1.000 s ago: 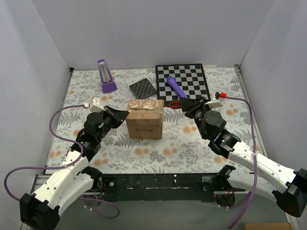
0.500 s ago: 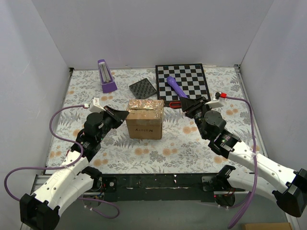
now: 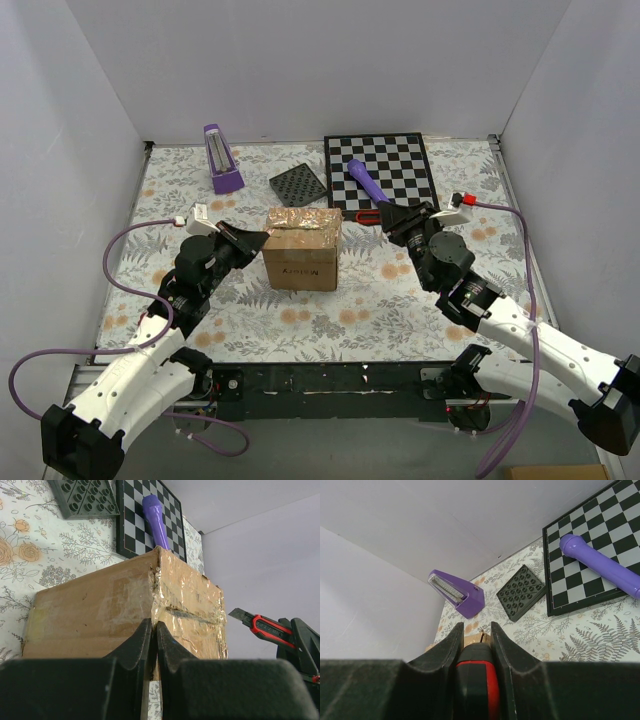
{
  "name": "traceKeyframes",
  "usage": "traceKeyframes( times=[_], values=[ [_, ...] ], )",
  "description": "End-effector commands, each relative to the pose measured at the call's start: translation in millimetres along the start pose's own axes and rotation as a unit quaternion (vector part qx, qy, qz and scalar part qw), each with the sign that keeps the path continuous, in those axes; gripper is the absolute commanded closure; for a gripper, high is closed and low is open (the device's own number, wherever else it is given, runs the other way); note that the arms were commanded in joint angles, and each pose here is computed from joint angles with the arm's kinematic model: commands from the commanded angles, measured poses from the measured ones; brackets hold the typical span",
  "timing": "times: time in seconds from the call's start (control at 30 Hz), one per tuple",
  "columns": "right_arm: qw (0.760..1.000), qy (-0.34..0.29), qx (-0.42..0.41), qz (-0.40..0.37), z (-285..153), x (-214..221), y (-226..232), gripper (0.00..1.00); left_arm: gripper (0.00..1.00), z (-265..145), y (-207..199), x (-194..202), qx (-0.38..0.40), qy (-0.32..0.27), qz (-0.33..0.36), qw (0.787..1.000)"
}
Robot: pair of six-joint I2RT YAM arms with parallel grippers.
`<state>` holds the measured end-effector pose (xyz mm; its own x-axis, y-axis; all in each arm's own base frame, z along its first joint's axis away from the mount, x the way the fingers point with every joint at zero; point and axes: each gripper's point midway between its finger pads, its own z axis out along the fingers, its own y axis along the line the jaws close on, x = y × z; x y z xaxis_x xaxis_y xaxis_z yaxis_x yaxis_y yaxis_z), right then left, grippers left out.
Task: Unpack the express box
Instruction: Cut the express box at the center of the board.
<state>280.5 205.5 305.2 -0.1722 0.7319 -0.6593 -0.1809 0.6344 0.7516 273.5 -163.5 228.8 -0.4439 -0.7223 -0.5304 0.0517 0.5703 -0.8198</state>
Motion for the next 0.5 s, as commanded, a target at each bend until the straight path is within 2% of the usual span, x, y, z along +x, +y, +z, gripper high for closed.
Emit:
traceKeyframes(
  times=[0.0,0.47],
  values=[
    [0.999,-0.025,-0.033,0.035,1.6,-14.8,22.1,0.99,1.00,-1.9,27.4,20.5,-0.044,0.035,0.009,0.998],
    [0.999,-0.012,-0.033,0.035,7.3,-5.4,23.3,0.99,1.00,-1.3,27.1,20.5,-0.044,0.036,0.009,0.998]
  ],
)
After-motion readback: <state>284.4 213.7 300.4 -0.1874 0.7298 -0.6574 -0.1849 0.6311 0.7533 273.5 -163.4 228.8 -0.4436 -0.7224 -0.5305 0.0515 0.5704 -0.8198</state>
